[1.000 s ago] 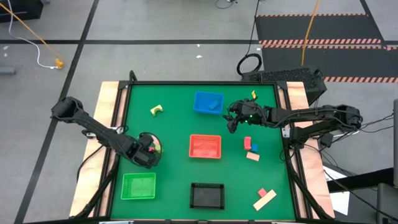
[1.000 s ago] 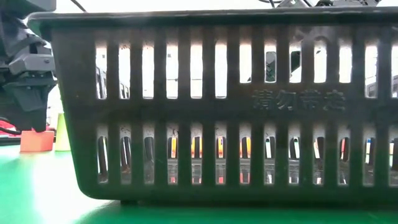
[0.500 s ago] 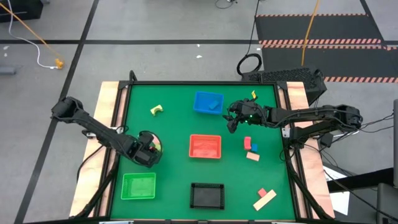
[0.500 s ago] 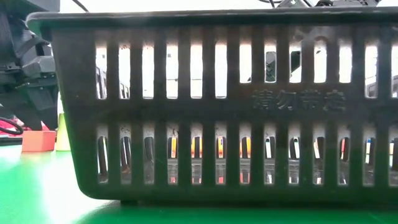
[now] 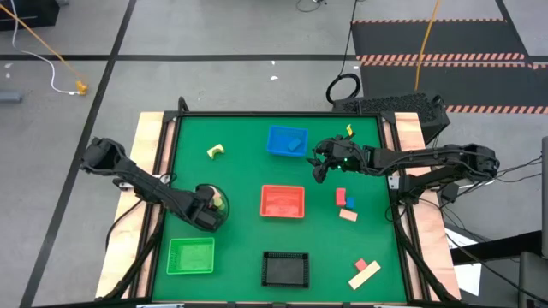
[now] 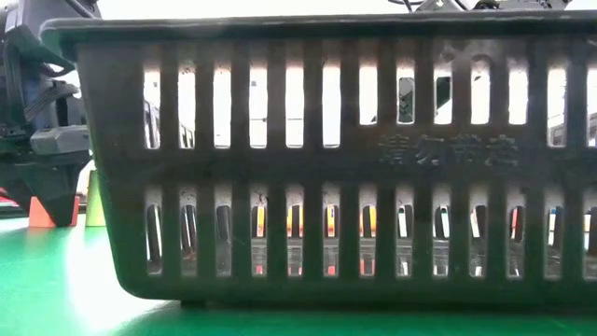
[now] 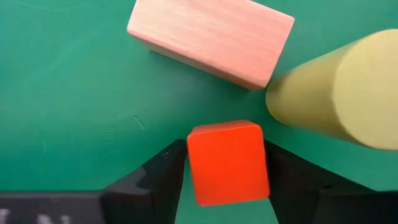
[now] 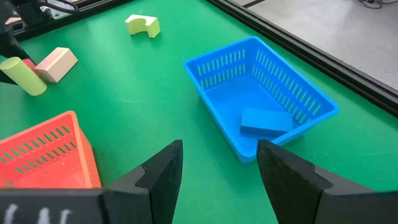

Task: Sort & place blocks by color
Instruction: Put the top left orange block into the orange bin

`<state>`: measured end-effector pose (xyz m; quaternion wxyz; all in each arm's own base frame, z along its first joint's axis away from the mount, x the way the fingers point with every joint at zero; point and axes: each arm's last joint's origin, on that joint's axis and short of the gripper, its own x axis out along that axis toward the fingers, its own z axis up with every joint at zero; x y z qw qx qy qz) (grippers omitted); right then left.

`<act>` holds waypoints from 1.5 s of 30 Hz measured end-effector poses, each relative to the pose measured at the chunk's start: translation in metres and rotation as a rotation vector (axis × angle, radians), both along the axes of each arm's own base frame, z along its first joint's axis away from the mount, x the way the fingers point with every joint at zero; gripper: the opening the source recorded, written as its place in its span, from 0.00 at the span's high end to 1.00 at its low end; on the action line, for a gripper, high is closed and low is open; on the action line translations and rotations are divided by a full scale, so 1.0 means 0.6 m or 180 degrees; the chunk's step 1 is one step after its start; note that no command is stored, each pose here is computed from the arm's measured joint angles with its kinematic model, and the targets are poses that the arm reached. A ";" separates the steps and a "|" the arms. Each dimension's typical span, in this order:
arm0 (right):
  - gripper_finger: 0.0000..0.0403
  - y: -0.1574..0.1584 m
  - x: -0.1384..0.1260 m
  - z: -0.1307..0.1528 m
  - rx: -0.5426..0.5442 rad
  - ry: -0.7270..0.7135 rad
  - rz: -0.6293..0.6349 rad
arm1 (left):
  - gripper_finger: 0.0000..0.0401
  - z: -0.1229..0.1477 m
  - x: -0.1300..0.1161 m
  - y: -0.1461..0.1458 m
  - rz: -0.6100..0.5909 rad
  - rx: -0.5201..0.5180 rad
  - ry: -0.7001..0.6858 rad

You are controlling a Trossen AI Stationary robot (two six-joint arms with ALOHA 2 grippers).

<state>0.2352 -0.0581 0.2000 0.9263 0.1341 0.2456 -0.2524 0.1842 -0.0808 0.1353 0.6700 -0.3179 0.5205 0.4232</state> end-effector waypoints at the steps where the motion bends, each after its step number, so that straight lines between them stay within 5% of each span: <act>1: 0.51 0.000 0.000 0.000 -0.0001 -0.0001 0.0000 | 0.56 0.001 -0.001 0.000 -0.0003 -0.0001 -0.0012; 4: 0.51 0.000 0.000 0.000 -0.0001 -0.0001 -0.0001 | 0.67 0.006 -0.003 0.001 -0.0103 0.0003 -0.0017; 14: 0.51 0.000 0.000 0.000 0.0105 -0.0057 -0.0073 | 0.67 0.042 -0.038 0.018 -0.0140 0.0061 0.0143; 24: 0.51 0.000 0.000 0.000 0.0354 -0.0195 -0.0234 | 0.67 0.112 -0.049 0.037 -0.0329 0.0600 -0.0880; 29: 0.51 0.001 0.004 0.005 0.0661 -0.0445 -0.0282 | 0.67 0.166 -0.016 0.029 -0.0950 0.1202 -0.1494; 34: 0.51 0.006 0.023 0.023 0.1093 -0.1021 0.0169 | 0.67 0.213 0.032 0.014 -0.1682 0.2054 -0.1973; 45: 0.47 0.020 0.079 0.021 0.2053 -0.2004 0.0930 | 0.67 0.217 0.127 -0.003 -0.2749 0.3393 -0.1789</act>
